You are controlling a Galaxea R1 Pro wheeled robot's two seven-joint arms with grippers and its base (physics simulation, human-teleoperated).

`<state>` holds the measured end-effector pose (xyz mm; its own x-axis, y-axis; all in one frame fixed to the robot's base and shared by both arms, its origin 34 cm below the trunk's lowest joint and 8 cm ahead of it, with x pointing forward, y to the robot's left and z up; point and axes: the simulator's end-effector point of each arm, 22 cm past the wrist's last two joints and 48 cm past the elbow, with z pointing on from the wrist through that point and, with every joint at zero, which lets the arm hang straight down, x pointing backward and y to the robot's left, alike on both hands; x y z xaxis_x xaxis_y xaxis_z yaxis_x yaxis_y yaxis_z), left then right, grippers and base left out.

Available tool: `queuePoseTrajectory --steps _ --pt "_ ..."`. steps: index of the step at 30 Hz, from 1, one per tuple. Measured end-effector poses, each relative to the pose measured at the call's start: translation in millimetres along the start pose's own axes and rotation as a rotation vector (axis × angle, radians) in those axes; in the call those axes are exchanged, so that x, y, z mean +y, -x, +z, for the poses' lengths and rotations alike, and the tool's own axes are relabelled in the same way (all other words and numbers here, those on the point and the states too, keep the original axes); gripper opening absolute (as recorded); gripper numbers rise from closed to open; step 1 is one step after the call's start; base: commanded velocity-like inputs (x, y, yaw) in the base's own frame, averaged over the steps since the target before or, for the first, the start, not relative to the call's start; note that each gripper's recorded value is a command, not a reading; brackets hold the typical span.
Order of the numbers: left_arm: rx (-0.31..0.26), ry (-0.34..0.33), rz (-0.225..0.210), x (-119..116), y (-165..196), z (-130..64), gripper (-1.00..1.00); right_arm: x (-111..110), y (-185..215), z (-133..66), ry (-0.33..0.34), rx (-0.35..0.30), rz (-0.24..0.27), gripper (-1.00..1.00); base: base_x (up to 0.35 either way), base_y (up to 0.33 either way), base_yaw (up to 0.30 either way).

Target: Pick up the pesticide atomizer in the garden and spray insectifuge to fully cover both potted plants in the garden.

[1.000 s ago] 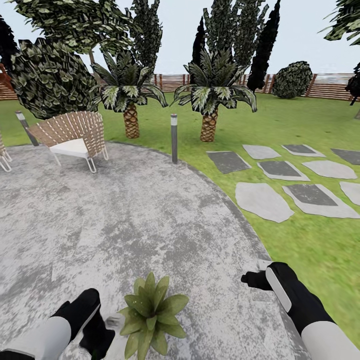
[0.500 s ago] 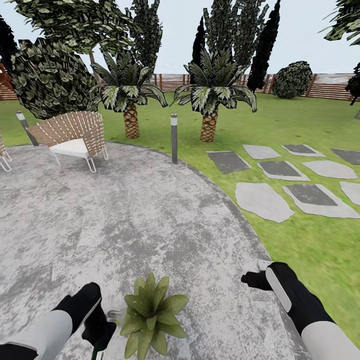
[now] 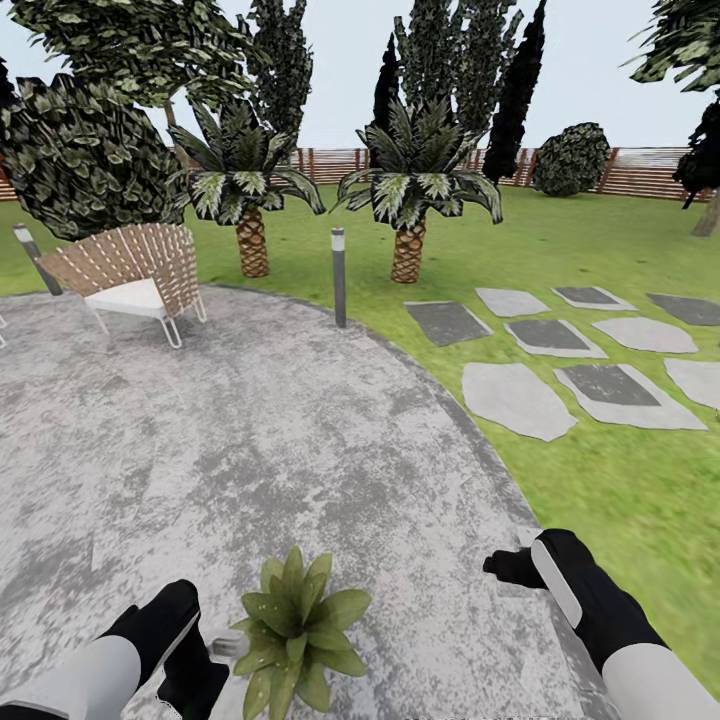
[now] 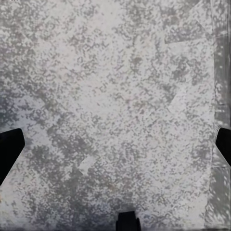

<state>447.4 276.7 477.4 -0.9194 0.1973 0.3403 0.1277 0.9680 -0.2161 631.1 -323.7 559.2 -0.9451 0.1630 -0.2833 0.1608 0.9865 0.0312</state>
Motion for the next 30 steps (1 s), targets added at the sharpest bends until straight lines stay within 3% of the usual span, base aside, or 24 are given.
queuePoseTrajectory --steps 18,30 --pt "0.0 -0.001 -0.002 -0.1 0.1 -0.1 -1.0 0.2 0.4 -0.2 0.0 -0.001 -0.001 1.0 -0.001 0.0 -0.031" --pt "-0.003 0.003 0.001 0.5 1.5 -1.2 -1.0 1.2 -0.3 0.3 0.001 0.001 -0.002 1.0 -0.178 0.0 0.0"
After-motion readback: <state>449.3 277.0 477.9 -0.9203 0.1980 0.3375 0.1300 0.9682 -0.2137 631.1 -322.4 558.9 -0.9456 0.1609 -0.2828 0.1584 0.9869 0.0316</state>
